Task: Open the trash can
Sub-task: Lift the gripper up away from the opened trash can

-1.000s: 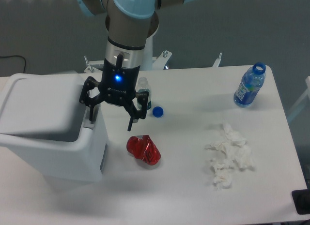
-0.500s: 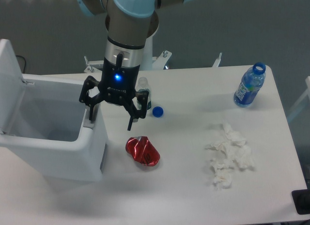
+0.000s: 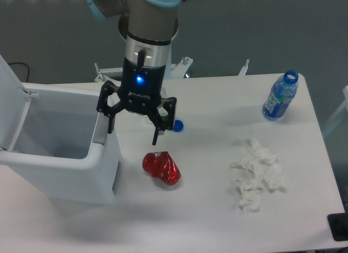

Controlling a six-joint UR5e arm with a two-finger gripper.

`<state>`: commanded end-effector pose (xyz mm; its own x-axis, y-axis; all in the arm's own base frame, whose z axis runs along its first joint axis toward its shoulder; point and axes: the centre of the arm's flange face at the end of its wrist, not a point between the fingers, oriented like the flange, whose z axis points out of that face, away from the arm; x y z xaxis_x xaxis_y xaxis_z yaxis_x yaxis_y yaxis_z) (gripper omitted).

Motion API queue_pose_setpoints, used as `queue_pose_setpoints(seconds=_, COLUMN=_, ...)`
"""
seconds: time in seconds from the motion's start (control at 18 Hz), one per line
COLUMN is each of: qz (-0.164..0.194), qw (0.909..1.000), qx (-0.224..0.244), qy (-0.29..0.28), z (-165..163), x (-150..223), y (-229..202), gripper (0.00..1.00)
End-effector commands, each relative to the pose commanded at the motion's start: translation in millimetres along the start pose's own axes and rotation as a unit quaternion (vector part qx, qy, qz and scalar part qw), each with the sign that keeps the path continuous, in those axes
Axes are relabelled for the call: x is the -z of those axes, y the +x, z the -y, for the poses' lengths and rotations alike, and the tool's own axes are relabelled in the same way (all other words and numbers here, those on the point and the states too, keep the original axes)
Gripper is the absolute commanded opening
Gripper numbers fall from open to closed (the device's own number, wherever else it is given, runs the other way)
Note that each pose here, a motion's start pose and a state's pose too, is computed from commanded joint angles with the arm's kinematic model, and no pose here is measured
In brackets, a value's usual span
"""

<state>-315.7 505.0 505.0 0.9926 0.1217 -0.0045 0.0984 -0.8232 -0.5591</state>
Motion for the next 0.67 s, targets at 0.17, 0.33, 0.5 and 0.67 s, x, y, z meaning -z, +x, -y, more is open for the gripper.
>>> queue_pose_setpoints(seconds=0.17, qz=0.026, qw=0.9983, qx=-0.047, qy=-0.020, z=-11.1, x=0.2, y=-23.1, gripper=1.00)
queue_pose_setpoints(seconds=0.33, qz=0.045, qw=0.9906, qx=-0.116, qy=-0.056, z=-19.8, x=-11.1, y=-35.8, gripper=1.00)
queue_pose_setpoints(seconds=0.5, qz=0.056, qw=0.9830, qx=-0.154, qy=-0.083, z=-25.6, x=-19.4, y=-44.0, gripper=1.00)
queue_pose_setpoints(seconds=0.67, qz=0.058, qw=0.9813, qx=-0.158, qy=-0.094, z=-30.0, x=-25.8, y=-53.5, gripper=1.00)
